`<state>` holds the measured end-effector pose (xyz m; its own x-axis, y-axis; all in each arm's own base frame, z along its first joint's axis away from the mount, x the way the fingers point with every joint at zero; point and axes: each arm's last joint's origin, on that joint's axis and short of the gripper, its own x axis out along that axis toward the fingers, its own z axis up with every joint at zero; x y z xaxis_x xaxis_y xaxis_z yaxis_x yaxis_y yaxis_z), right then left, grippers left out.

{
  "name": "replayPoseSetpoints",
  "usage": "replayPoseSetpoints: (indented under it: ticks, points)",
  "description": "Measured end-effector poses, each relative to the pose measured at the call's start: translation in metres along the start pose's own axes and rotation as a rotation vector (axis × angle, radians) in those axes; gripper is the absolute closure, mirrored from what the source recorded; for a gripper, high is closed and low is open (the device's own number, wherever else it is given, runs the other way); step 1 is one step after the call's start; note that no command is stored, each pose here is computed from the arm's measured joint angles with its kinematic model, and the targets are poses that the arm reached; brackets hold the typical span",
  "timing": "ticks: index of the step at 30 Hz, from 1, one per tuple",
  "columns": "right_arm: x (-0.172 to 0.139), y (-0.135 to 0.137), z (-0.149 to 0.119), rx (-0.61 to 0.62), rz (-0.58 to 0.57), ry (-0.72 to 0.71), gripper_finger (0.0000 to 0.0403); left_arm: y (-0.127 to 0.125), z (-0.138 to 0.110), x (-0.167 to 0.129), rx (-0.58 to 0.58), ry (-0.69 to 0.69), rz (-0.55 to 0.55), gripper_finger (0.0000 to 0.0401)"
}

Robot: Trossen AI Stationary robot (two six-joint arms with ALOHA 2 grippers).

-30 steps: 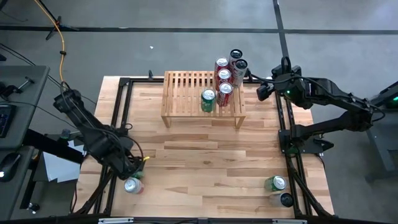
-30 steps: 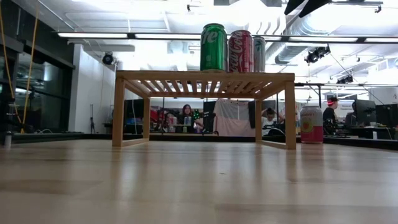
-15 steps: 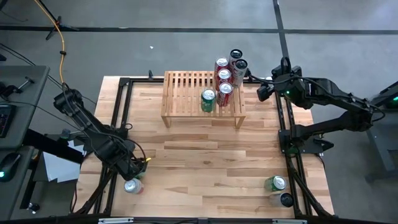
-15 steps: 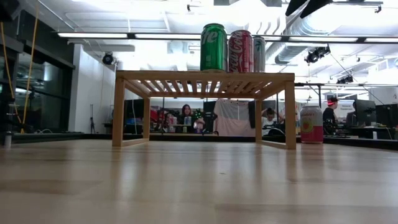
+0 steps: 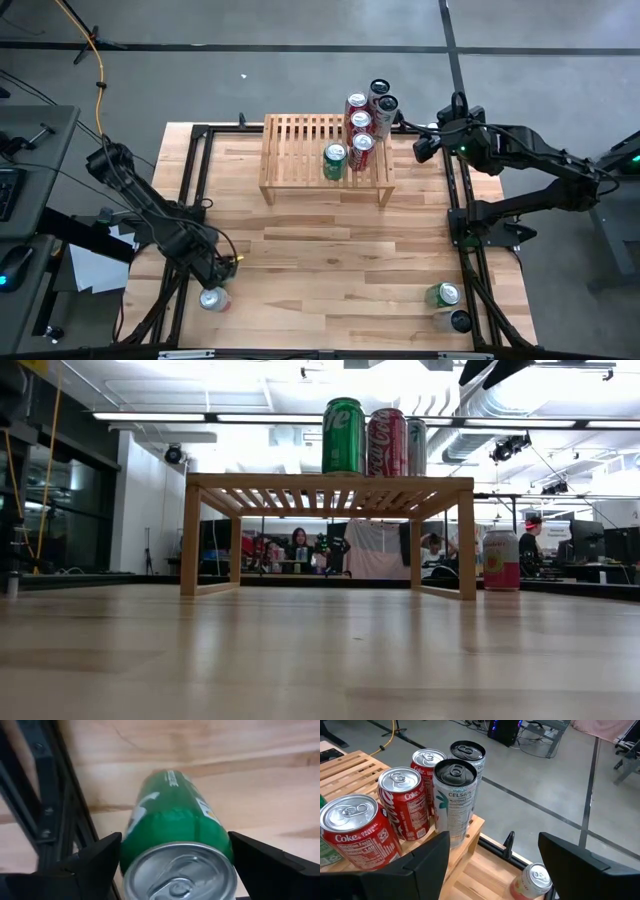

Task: Place canned beverage on shelf
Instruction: Put the left green soda can on the shelf aligned with the other green soda can

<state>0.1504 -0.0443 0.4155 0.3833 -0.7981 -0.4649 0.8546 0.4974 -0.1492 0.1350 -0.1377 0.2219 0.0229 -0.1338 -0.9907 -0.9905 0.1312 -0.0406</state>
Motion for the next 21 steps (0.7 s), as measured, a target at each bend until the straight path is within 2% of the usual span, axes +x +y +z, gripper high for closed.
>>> replayPoseSetpoints:
  ticks: [9,11,14,17,21]
  points:
    - [0.000,0.000,0.000,0.000,0.000,0.000,0.0116,0.000,0.000,0.006,0.015,0.015,-0.012,0.0055]
    - [0.000,0.000,0.000,0.000,0.000,0.000,0.0116,0.000,0.001,0.005,0.045,0.016,-0.013,0.0072]
    - [0.000,0.000,0.000,0.003,-0.008,-0.007,0.0116,-0.001,0.008,-0.002,0.077,0.031,-0.041,0.0118]
    - [0.000,0.001,0.002,0.021,-0.001,-0.022,0.0116,-0.001,0.019,-0.024,0.103,0.053,-0.153,0.0120]
    - [0.000,0.002,0.005,0.039,0.009,-0.043,0.0116,0.001,0.040,-0.070,0.114,-0.011,-0.420,0.0120]
